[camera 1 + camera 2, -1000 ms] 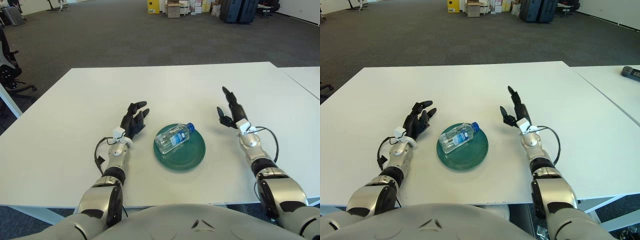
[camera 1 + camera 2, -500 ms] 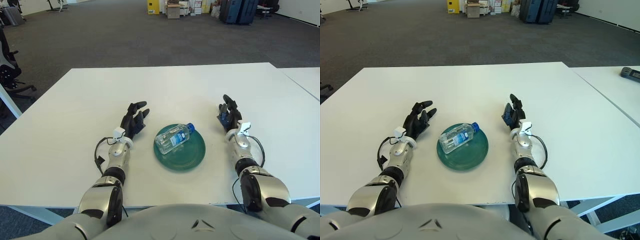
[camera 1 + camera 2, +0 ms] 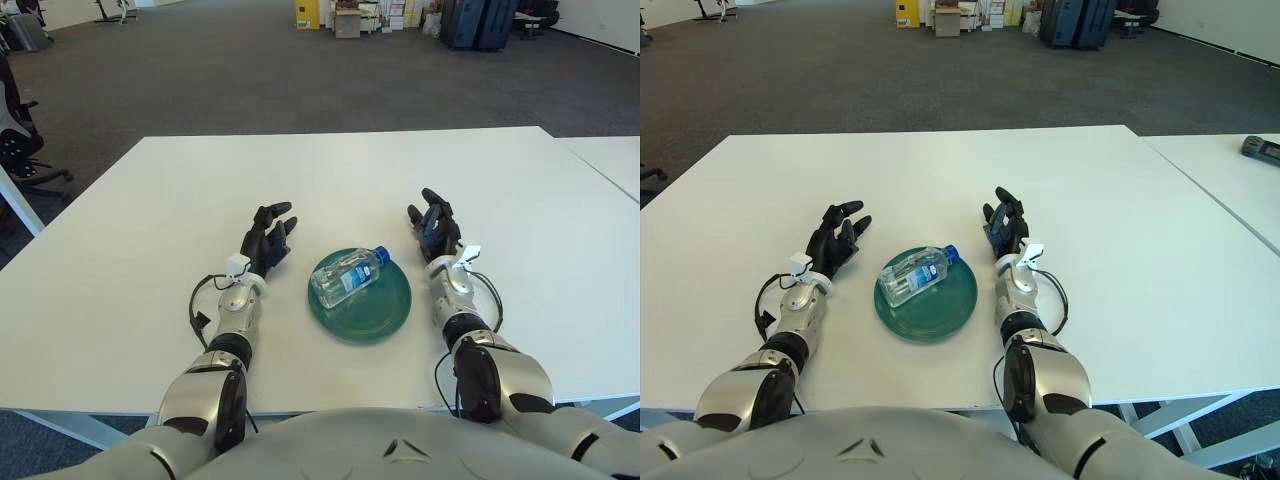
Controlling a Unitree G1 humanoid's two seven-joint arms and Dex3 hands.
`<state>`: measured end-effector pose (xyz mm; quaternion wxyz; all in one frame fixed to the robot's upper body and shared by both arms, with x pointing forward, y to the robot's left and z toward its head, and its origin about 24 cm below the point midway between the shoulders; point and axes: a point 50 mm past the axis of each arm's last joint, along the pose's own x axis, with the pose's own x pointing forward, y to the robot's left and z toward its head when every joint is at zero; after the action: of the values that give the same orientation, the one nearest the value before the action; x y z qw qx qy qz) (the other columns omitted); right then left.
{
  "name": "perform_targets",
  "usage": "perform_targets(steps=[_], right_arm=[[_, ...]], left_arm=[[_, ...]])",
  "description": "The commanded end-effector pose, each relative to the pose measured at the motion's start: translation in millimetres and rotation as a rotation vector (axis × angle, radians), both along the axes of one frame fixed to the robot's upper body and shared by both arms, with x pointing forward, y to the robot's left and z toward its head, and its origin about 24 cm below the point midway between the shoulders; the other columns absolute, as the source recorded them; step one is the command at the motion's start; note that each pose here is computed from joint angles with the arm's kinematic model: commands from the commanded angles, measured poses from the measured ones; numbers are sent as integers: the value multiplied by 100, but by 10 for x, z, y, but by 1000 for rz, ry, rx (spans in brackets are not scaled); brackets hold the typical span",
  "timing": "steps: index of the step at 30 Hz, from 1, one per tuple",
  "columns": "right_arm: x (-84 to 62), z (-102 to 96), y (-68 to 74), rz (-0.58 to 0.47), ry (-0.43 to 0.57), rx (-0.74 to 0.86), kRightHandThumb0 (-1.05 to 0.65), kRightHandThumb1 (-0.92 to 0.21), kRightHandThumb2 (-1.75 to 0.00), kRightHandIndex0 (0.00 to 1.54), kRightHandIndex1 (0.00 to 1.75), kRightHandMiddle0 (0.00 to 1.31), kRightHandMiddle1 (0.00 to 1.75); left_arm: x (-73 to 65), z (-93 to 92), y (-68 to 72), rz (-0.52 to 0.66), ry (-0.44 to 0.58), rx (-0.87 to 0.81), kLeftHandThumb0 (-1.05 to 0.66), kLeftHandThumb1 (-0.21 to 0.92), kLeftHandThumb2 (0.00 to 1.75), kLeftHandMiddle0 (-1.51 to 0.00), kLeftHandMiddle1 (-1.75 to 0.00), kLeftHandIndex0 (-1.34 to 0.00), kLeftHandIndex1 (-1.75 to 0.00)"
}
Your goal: Put the bottle into the plate.
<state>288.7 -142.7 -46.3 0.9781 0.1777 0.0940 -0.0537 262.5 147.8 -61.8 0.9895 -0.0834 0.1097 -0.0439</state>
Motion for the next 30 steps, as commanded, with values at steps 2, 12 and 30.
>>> perform_targets(steps=[2,12,30], right_arm=[[-389,-449,17,-13,271,77,-73,-92,-97,40,8,0,82],[-359,-416,-49,-28,251,44,-75,-92,-100,41,8,0,83],[-341,-362,-140,-13,201,-40,-74,-92,-95,44,9,0,89]], left_arm=[[-234,-248,16,29,146,-16,-82,92,84,-53,-22,-10,-108],[-227,-234,22,36,130,-23,-81,92,83,-54,-24,-12,-110],[-200,-172,52,22,71,-14,-77,92,83,-47,-23,-1,-99]])
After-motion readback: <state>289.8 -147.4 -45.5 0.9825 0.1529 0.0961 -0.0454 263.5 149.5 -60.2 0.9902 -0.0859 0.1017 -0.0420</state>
